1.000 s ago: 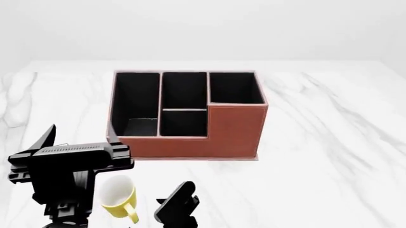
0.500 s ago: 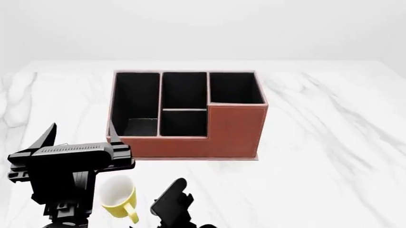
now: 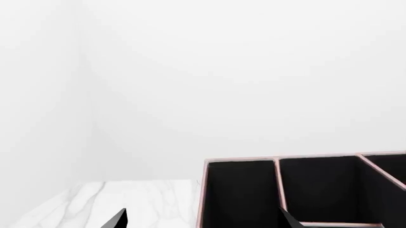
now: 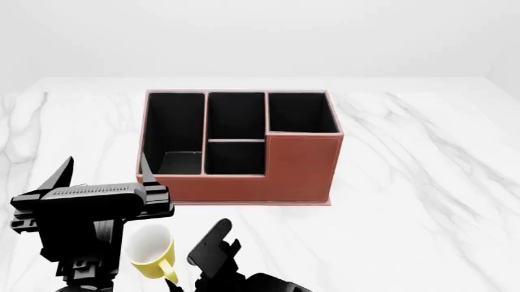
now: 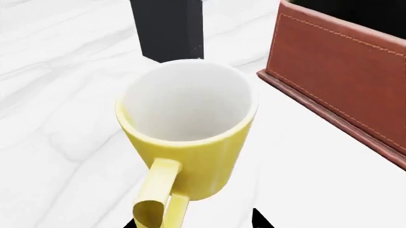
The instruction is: Pick up the yellow and white mug and place it to the right of the caddy.
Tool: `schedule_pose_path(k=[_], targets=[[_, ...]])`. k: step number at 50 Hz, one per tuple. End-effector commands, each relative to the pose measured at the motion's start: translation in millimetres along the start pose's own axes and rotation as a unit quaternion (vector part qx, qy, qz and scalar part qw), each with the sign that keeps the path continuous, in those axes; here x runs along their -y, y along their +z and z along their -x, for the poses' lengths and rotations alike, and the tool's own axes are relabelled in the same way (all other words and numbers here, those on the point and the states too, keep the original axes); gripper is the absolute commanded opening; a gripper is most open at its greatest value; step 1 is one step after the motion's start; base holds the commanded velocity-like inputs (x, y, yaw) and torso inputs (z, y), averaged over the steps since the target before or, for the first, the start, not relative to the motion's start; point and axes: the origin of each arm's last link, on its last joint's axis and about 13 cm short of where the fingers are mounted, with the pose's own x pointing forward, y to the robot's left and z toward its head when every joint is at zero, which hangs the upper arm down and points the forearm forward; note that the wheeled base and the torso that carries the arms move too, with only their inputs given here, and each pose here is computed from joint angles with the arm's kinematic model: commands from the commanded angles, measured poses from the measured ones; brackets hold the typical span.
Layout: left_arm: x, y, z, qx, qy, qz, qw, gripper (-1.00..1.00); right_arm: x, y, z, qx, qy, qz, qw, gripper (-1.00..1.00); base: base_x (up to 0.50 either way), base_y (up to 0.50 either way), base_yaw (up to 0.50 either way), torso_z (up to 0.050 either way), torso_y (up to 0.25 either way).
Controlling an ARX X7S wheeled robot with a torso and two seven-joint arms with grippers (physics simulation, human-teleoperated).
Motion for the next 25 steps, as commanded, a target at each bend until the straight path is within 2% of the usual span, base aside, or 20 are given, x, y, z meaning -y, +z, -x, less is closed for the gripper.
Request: schedule_pose_path(k=[1,17,25], targets=[[-0.7,0,0,0.0,-0.002,0.002,1.0,1.0,12.0,1,0,-0.007,-0.006,0.002,1.0,-1.0,0.0,0.0,0.0,0.0,0.0],[0.0,2,2,0.004,-0.008,0.004,1.0,1.0,13.0,2,0,0.01,-0.021,0.001,1.0,-1.0,0.0,0.0,0.0,0.0,0.0],[0.2,2,3,0.005,-0.009,0.006,1.0,1.0,10.1,8,16,0.032,-0.057,-0.002,0.998,-1.0,0.0,0.0,0.0,0.0,0.0]])
